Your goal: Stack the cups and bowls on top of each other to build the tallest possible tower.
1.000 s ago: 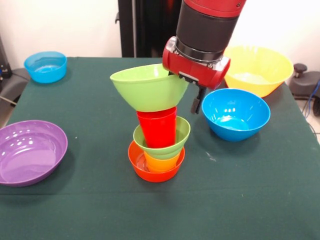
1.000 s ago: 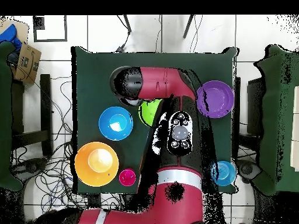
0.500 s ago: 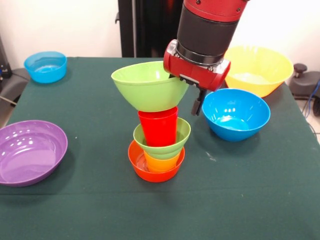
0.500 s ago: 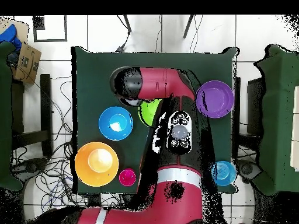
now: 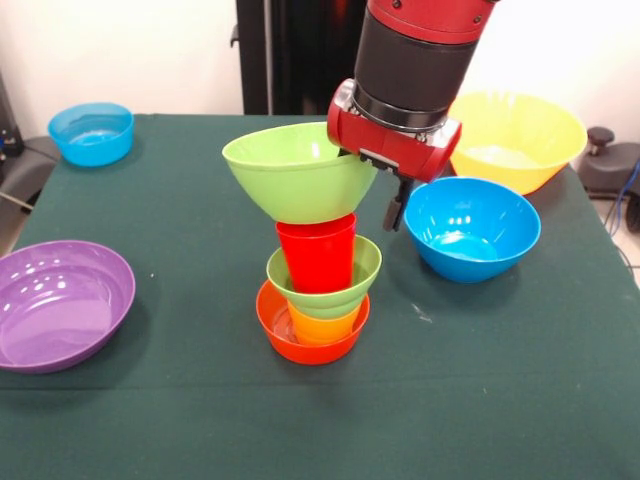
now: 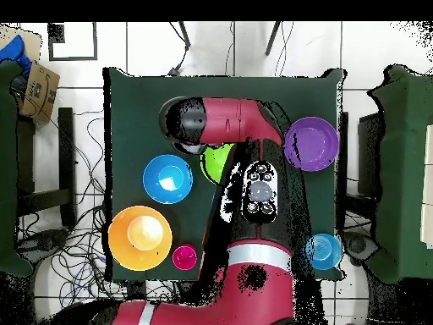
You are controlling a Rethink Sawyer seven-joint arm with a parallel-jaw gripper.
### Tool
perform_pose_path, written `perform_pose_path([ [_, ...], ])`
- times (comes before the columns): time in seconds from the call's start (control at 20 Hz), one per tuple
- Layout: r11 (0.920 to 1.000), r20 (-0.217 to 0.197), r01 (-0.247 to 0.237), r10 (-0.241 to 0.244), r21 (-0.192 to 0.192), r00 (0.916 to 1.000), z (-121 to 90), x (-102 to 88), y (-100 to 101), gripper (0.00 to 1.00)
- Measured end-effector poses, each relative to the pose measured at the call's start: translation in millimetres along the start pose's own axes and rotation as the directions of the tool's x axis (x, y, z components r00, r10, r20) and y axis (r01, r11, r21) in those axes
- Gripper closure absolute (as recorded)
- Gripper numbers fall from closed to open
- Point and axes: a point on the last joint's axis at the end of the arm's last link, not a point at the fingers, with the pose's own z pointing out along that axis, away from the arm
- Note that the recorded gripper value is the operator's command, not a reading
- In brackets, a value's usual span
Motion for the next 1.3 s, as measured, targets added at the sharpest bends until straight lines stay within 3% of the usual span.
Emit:
perform_pose_path([
  [0.45, 1.0, -0.001, 0.002, -0.002, -0.003, 1.0, 0.1, 0.5, 1.6, 0.0],
  [0.5, 1.0, -0.001, 0.003, -0.003, -0.004, 1.0, 0.0, 0.8, 2.4, 1.0],
  [1.3, 1.0, 0.004, -0.005, 0.005, -0.006, 1.0, -5.2, -3.4, -1.7, 1.0],
])
